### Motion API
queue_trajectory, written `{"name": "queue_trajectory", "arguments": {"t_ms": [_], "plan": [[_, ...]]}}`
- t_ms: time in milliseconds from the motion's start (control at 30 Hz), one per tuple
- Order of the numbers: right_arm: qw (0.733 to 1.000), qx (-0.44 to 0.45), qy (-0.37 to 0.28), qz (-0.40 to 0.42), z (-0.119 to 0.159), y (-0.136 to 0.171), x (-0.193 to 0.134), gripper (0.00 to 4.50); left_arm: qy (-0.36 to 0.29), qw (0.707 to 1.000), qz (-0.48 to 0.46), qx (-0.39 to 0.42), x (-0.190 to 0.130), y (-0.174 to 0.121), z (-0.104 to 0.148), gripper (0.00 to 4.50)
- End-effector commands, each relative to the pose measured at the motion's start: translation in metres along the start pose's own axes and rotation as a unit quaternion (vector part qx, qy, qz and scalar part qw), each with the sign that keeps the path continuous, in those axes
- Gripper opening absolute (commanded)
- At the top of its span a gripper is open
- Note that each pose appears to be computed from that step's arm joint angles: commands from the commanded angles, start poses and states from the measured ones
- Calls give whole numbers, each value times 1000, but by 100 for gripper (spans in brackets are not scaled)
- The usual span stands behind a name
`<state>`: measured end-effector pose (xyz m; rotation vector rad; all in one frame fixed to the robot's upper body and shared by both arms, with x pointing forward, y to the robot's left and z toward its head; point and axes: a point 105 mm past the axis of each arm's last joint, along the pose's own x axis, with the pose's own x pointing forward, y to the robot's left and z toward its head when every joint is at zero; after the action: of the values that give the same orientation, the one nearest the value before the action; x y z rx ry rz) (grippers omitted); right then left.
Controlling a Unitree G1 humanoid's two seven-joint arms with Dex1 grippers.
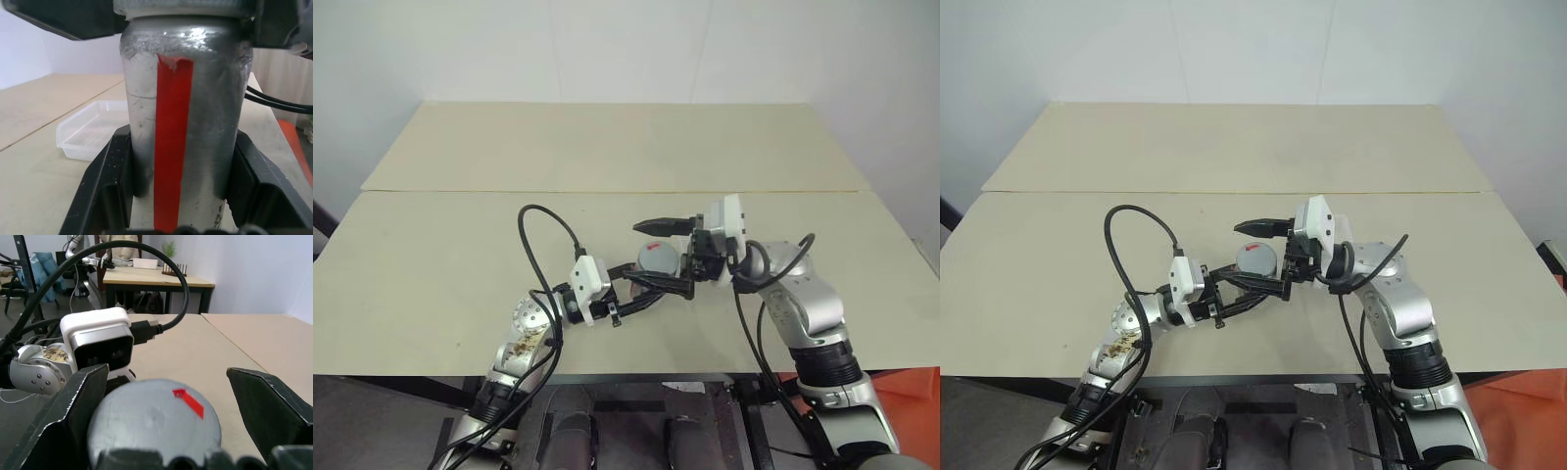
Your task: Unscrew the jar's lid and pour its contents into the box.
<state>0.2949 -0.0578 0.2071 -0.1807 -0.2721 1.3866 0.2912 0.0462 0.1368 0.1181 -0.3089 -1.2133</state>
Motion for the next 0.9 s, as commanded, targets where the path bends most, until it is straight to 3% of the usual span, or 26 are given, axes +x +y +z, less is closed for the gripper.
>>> {"name": "queue_trajectory", "arguments": {"t_ms": [33, 633, 900], "plan": [[999, -34, -12, -11, 14, -5, -7, 447, -24, 1000, 3, 10, 0, 2, 11, 213], [999, -46, -2, -22, 15, -10, -23, 447, -27, 999, 28, 4, -12, 10, 11, 213], [1000, -5, 11, 0, 12, -4, -24, 447, -27, 999, 27, 5, -10, 10, 11, 213]]}}
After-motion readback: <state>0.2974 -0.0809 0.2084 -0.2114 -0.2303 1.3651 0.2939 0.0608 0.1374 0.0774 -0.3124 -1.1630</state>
